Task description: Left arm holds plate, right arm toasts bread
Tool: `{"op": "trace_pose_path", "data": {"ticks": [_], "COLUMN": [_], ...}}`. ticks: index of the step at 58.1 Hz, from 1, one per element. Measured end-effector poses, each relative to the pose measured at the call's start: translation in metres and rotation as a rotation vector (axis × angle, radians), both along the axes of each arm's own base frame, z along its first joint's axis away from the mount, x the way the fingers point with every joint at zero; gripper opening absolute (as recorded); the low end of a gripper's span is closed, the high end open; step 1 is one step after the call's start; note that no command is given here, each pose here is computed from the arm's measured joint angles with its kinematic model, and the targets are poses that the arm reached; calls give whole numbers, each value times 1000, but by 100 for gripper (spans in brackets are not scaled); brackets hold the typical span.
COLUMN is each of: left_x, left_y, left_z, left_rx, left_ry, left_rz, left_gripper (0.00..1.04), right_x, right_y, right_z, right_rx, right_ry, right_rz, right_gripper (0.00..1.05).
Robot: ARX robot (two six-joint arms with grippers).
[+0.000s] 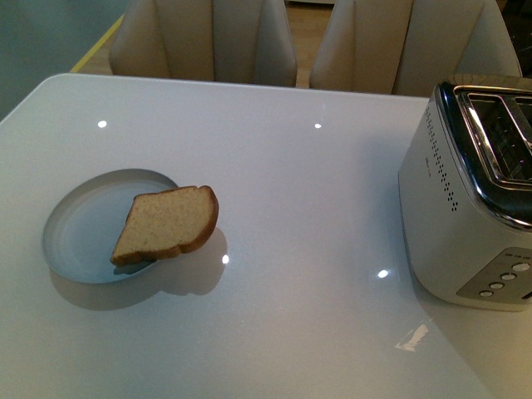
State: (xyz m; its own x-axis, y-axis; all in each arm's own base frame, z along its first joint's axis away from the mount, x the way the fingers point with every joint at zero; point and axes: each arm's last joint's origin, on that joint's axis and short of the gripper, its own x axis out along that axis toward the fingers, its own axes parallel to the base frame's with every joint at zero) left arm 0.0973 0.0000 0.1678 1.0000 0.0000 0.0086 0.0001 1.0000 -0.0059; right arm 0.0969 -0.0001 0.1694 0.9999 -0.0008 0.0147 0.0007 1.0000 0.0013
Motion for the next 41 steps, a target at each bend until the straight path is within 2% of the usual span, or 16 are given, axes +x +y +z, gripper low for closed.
{"op": "trace_pose_path", "data": {"ticks": [38,40,41], "left_x": [0,0,0], "left_y": [0,0,0], "left_z": [0,-1,-1], "left_rx": [0,-39,-70], "left_ry": [0,52,117], "left_rz": [1,45,82], "left_gripper": [97,97,97], "right_x": [0,0,0], "right_y": [0,0,0], "right_z": [0,0,0], "right_rx": [0,0,0], "right_ry": [0,0,0], "right_rz": [0,0,0], "right_gripper": [96,96,96]}}
